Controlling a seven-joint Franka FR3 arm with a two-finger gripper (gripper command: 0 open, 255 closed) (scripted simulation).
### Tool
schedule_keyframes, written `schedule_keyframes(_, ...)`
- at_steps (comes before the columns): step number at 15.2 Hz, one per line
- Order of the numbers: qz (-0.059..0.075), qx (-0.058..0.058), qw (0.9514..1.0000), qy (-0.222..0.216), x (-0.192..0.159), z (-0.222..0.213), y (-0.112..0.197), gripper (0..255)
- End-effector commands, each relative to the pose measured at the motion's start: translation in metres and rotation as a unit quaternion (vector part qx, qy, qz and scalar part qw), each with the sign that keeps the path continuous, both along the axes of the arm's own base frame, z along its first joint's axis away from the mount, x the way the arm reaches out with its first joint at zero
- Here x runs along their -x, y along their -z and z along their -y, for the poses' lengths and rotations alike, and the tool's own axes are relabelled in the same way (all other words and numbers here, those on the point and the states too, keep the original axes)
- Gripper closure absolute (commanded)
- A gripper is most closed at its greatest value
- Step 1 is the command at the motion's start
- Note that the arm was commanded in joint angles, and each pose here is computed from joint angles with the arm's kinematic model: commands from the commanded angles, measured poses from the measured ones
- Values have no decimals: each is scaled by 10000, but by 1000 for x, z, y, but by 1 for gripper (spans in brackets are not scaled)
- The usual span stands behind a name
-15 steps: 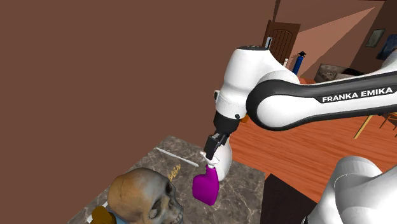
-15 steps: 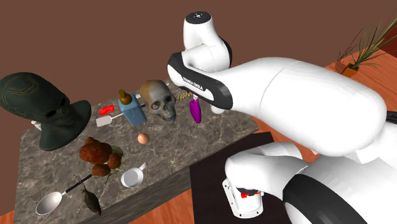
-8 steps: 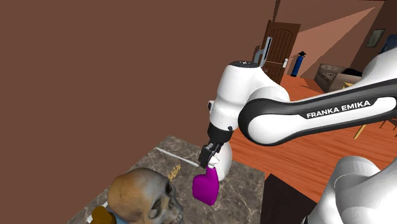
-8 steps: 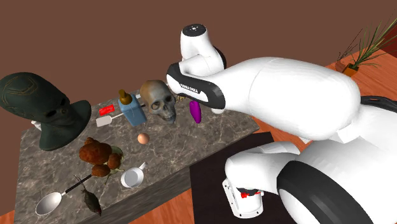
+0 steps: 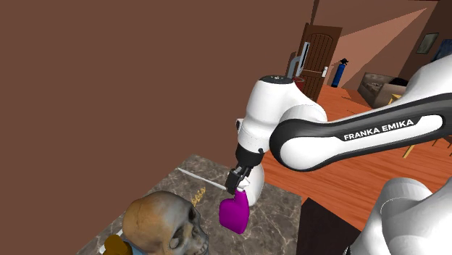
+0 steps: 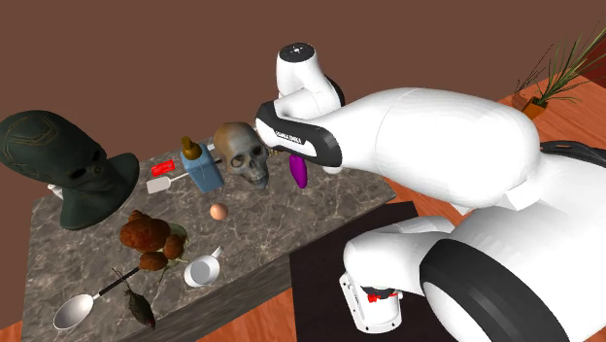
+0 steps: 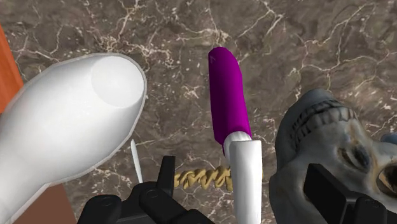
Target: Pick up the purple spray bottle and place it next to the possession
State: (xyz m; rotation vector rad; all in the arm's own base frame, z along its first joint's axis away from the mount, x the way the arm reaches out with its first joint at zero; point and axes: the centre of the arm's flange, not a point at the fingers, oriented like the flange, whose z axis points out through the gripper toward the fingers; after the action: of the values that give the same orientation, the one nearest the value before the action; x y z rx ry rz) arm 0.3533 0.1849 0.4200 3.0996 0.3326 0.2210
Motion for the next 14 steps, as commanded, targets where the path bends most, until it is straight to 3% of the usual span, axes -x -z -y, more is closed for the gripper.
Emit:
schedule_keyframes(1,0,0,10000,0,0,0,0,0)
schedule_keyframes(2,0,0,10000,0,0,0,0,255)
schedule_keyframes(11,0,0,10000,0,0,0,0,255)
schedule_keyframes(14,0,0,10000,0,0,0,-16,255)
